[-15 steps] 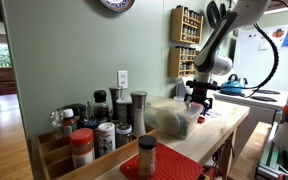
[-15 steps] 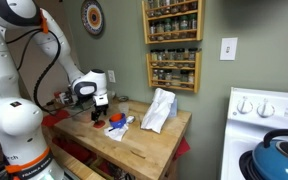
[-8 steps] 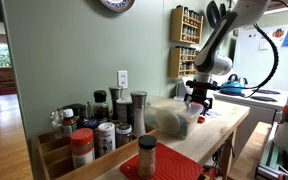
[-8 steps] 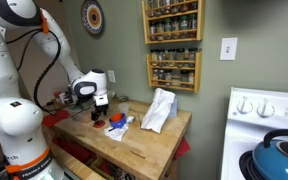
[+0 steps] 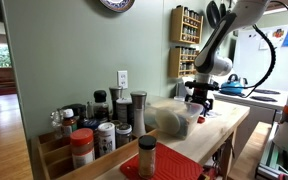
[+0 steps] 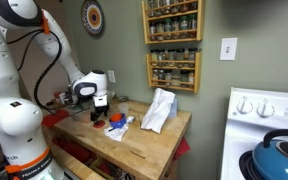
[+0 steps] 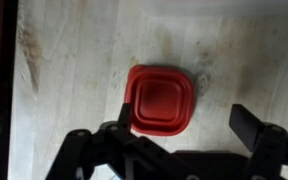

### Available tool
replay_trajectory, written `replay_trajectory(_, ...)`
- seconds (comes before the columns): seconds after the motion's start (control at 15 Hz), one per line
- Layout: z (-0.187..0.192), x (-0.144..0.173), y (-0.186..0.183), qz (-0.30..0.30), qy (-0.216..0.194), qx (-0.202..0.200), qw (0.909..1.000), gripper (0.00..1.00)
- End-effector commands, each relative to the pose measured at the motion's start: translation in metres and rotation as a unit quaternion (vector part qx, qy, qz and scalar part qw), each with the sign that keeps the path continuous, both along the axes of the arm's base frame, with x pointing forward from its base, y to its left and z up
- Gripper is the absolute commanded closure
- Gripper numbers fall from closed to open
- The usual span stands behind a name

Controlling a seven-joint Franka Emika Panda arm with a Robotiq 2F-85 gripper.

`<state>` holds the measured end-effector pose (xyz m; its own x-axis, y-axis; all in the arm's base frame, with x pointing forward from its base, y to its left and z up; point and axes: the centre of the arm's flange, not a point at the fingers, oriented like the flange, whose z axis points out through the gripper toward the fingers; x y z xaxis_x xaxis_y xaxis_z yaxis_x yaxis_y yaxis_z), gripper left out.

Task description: Put the lid on the container

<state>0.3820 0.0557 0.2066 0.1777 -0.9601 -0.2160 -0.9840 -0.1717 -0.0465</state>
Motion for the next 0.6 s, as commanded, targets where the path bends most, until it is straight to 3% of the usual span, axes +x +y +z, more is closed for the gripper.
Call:
replay_trajectory(0.0,-0.014,-0.008,-0.002,-0.053,0.023,0.008,0.9983,0.00)
replay_trajectory(0.53,-0.026,-0.017,-0.005,-0.102,0.021,0.034,0.9939,0.00)
